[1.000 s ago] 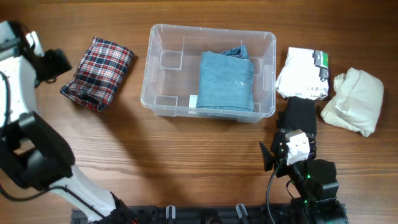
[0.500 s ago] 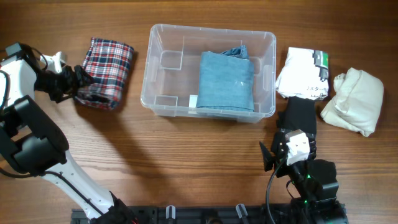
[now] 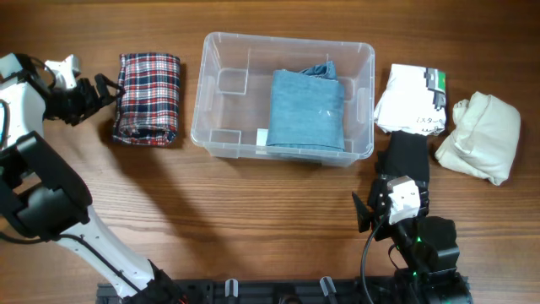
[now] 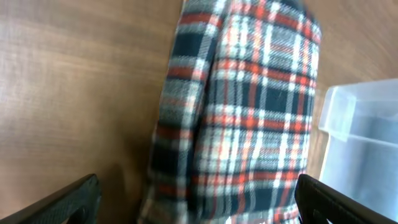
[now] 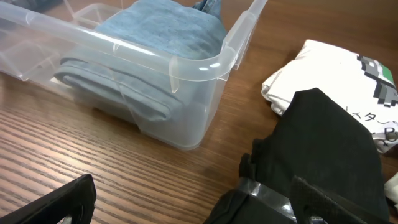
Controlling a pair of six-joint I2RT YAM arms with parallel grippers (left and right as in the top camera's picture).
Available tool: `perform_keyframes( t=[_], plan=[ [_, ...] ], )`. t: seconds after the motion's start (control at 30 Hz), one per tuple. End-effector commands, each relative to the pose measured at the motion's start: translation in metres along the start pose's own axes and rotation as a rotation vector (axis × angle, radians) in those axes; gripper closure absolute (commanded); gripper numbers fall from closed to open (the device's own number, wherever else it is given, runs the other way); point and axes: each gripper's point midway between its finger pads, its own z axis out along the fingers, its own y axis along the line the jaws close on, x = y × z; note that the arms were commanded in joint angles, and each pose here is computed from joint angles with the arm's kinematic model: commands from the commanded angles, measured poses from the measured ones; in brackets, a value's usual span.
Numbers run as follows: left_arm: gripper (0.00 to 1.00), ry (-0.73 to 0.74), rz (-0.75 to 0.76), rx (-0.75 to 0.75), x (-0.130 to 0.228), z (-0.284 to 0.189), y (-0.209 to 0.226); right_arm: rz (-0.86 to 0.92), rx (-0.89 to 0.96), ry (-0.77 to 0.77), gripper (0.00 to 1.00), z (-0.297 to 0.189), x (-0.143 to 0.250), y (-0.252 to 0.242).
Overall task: Pack container
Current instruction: 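Grasp the red-black plaid shirt edge with the left gripper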
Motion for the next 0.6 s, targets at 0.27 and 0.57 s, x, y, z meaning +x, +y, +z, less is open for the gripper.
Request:
perform_keyframes(
  t=[0.27,0.57],
  plan=[
    [0.26,0.165,0.048,-0.041,0.033,0.079,-0.001,0.011,-0.003,-0.012,0.0,-0.001,-0.003,0.0],
    [0.96,0.114,-0.048,-0.033,0.016,0.028,-0.035,0.012,-0.003,-0.012,0.0,-0.001,-0.003,0.0]
  ],
)
